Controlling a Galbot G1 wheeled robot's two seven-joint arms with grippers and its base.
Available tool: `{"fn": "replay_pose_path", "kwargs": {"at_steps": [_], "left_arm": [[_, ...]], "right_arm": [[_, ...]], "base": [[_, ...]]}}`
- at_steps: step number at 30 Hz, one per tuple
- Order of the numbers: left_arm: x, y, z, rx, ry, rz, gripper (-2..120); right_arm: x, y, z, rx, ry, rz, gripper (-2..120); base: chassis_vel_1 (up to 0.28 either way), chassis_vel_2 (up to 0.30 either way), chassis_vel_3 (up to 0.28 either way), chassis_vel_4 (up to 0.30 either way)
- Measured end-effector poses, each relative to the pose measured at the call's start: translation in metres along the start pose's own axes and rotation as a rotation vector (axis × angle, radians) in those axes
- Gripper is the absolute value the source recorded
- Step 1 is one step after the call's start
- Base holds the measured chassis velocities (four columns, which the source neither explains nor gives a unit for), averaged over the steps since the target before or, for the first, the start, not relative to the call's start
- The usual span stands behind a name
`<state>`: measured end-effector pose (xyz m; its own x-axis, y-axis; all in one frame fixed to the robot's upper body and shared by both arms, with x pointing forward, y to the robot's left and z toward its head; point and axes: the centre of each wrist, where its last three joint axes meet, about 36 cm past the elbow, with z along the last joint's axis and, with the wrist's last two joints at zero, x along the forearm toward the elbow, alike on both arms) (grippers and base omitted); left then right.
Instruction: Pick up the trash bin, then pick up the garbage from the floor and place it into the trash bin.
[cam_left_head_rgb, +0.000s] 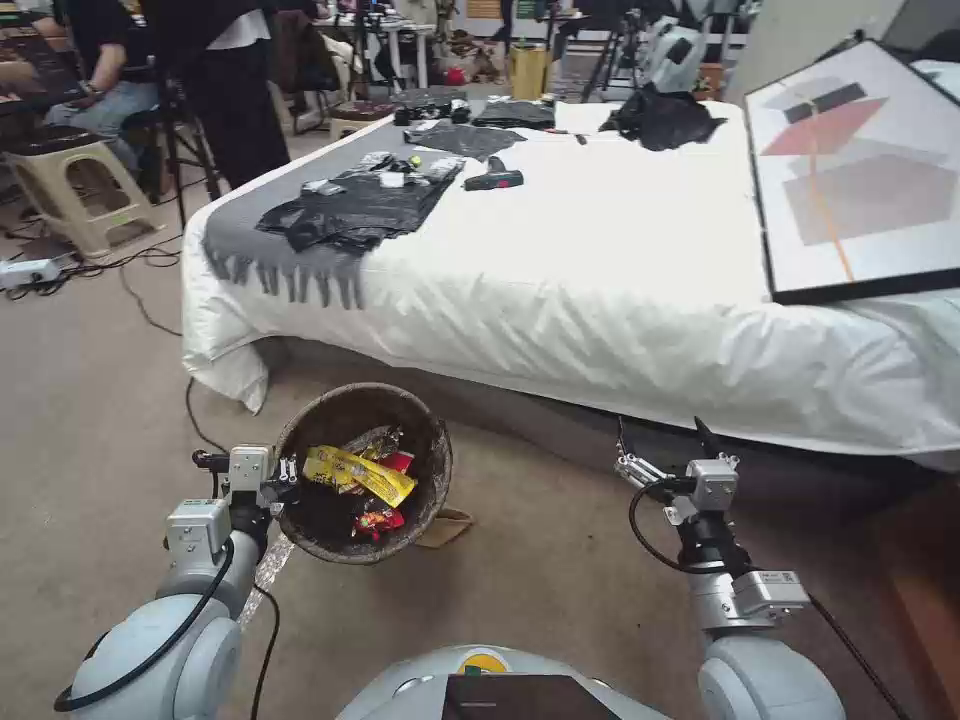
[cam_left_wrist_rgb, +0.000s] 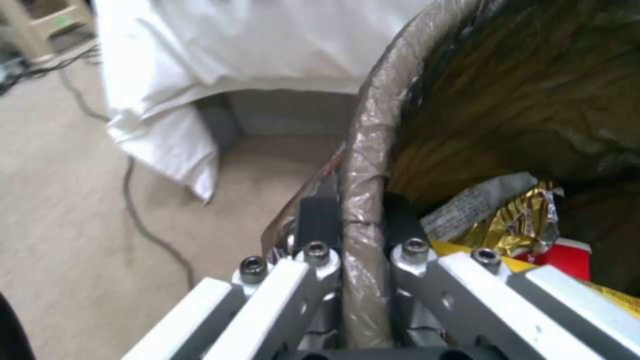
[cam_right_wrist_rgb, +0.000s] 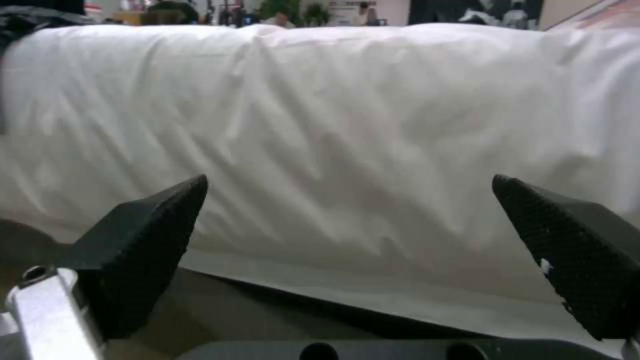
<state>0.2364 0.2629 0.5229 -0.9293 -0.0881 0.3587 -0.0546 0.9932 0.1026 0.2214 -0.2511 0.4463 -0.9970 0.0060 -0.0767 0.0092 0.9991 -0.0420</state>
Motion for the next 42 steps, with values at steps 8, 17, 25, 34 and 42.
{"fn": "replay_pose_path", "kwargs": {"at_steps": [8,17,25,34,42], "left_arm": [[0.001,-0.001,0.001,0.001,0.004,-0.001,3],[0.001,-0.001,0.002,0.000,0.008,-0.002,3],[0.001,-0.001,0.002,0.001,0.009,-0.001,3],[0.001,-0.001,0.002,0.002,0.002,-0.003,3],[0.000,-0.001,0.000,0.003,-0.008,-0.003,3]], "right_arm": [[0.000,0.001,0.002,-0.001,0.006,-0.006,100],[0.000,0.001,0.005,-0.001,0.016,-0.016,100],[-0.001,0.001,0.006,0.000,0.024,-0.022,100],[-0.002,0.000,0.009,-0.001,0.031,-0.022,100],[-0.003,-0.001,0.011,-0.004,0.040,-0.021,100]], "base": [[0.096,0.107,0.094,0.097],[0.105,0.101,0.096,0.100],[0.122,0.103,0.108,0.107],[0.111,0.104,0.101,0.094],[0.100,0.096,0.109,0.118]]}}
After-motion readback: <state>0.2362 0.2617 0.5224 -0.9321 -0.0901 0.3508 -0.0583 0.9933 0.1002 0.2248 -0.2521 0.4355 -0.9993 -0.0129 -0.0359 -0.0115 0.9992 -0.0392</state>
